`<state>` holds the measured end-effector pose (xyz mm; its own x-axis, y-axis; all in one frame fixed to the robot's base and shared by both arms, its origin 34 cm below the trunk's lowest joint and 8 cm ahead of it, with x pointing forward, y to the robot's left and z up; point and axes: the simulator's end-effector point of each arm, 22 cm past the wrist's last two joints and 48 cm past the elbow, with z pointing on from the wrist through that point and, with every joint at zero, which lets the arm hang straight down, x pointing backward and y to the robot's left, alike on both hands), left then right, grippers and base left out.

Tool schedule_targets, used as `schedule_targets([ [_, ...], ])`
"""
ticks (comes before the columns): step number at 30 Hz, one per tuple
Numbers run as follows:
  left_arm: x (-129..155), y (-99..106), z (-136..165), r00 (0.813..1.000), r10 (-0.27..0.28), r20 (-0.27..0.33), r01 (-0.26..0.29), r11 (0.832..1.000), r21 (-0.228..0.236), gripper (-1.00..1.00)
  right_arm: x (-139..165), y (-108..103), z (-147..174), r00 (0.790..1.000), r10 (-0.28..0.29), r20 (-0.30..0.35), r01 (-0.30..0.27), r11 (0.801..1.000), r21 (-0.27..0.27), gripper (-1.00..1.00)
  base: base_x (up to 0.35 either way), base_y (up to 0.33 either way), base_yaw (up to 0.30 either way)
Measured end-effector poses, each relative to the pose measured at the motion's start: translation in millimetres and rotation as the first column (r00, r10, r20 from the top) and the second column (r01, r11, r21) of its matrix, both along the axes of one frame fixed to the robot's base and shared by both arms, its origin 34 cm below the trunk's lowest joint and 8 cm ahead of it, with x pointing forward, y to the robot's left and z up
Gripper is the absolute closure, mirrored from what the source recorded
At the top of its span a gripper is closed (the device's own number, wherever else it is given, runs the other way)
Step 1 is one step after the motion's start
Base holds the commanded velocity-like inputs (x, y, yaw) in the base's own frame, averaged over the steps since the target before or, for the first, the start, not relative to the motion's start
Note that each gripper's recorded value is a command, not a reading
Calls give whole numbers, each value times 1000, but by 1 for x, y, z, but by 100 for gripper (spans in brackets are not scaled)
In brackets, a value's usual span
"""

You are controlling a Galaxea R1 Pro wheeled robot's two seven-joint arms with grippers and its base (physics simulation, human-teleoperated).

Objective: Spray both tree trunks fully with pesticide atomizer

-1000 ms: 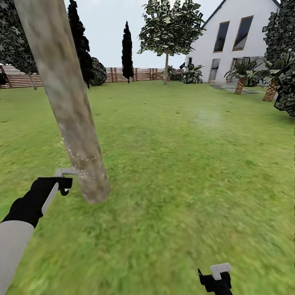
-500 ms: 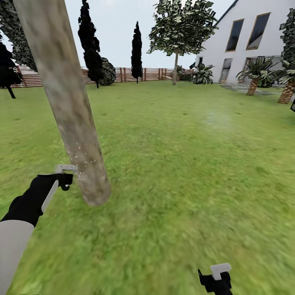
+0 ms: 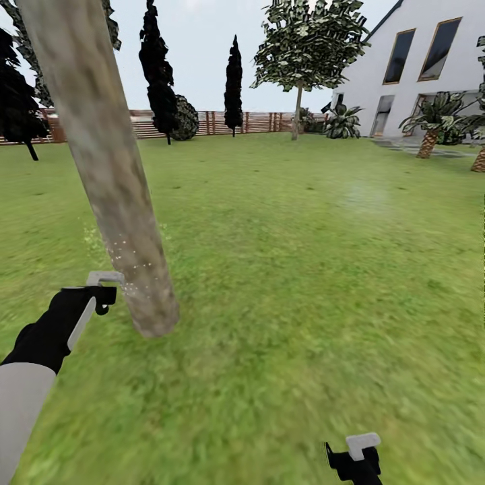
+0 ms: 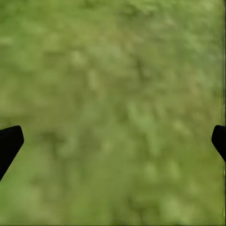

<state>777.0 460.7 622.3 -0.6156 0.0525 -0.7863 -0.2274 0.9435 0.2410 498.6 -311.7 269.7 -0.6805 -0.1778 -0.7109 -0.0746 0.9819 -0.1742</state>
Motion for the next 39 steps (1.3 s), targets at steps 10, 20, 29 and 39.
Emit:
schedule_targets([
  [10, -1, 3, -1, 1000, 6, -4, -6, 1000, 4, 100, 0, 0, 0, 1000, 1, -1, -1, 1000, 0, -100, 68, -262, 0],
  [20, -5, -2, -11, 1000, 3, -22, -3, 1000, -7, 100, 0, 0, 0, 1000, 1, -1, -1, 1000, 0, -100, 231, -192, 240],
  [29, -37, 15, -71, 990, 49, -135, -55, 998, -34, 100, 0, 0, 0, 1000, 1, -1, -1, 1000, 0, -100, 161, -224, 143],
  [39, -26, 10, -46, 996, 41, -79, -43, 999, -24, 100, -1, 0, 0, 1000, 1, -1, -1, 1000, 0, -100, 1, -271, 15],
])
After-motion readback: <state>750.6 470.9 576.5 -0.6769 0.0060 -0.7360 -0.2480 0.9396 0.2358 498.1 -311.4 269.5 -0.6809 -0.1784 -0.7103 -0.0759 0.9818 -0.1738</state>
